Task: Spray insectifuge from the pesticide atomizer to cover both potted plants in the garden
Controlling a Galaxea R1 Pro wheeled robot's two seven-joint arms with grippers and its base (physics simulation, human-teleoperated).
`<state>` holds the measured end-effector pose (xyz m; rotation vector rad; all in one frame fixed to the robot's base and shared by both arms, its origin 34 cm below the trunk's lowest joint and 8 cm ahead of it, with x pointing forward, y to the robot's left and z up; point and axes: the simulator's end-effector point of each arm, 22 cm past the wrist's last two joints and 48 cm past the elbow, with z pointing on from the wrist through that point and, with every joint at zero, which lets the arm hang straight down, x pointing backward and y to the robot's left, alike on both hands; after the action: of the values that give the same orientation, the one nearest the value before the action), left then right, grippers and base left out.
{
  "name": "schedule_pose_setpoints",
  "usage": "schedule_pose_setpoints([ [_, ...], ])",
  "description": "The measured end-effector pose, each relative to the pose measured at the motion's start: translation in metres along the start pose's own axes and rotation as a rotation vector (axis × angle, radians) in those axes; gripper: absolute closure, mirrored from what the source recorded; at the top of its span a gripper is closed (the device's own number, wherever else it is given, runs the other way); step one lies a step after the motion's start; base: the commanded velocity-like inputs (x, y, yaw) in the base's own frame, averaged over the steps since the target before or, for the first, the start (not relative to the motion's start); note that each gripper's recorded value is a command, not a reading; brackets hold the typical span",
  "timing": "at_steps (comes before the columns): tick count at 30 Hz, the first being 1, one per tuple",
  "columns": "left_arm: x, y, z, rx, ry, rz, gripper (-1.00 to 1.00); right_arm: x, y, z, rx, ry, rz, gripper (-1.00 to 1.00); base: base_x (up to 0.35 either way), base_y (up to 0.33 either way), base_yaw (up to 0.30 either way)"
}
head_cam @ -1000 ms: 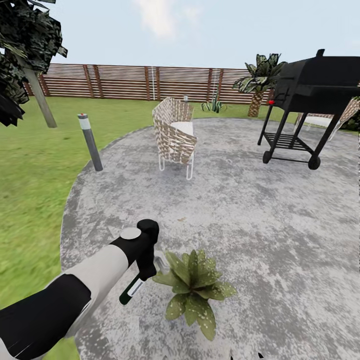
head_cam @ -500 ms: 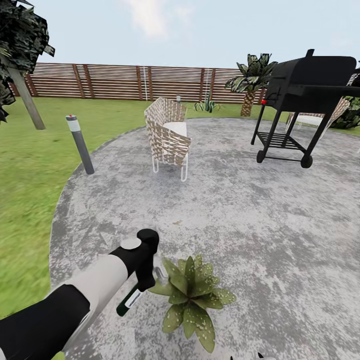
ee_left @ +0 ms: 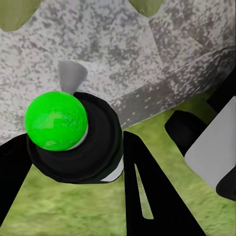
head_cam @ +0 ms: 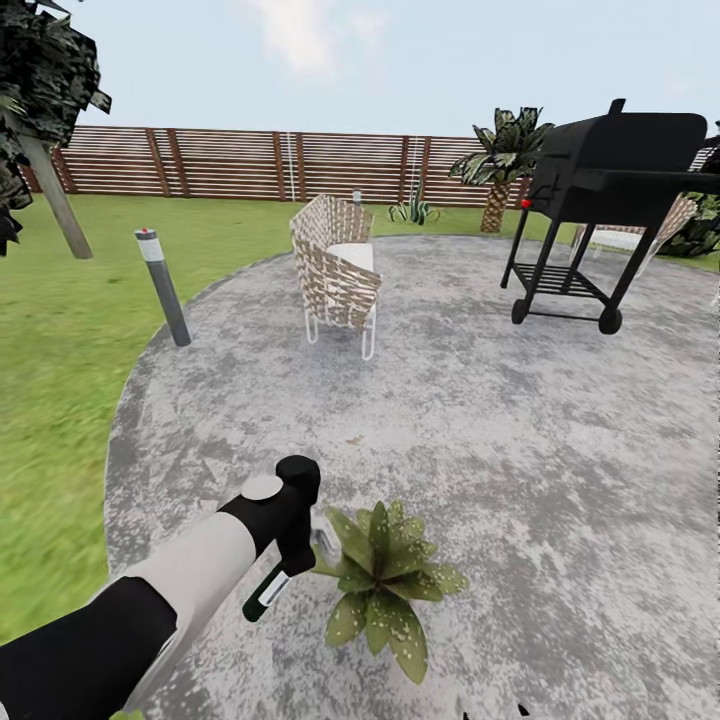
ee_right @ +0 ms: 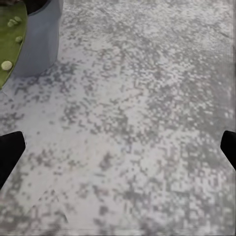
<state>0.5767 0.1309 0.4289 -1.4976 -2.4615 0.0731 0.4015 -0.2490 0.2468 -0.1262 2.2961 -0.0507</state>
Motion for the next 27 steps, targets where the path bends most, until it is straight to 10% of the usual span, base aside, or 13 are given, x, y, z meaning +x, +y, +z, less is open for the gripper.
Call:
schedule_pose_setpoints([
  [18,-0.001,0.005,-0.004,0.018,-0.034,-0.038,1.00,0.000,0.001,0.000,-0.002,0.001,-0.001,-1.00,-0.012,0.053,0.000],
  [27,0.034,0.031,0.002,-0.017,0.010,-0.152,1.00,0.000,0.001,0.000,-0.003,0.000,-0.002,-1.00,0.116,0.244,0.000],
])
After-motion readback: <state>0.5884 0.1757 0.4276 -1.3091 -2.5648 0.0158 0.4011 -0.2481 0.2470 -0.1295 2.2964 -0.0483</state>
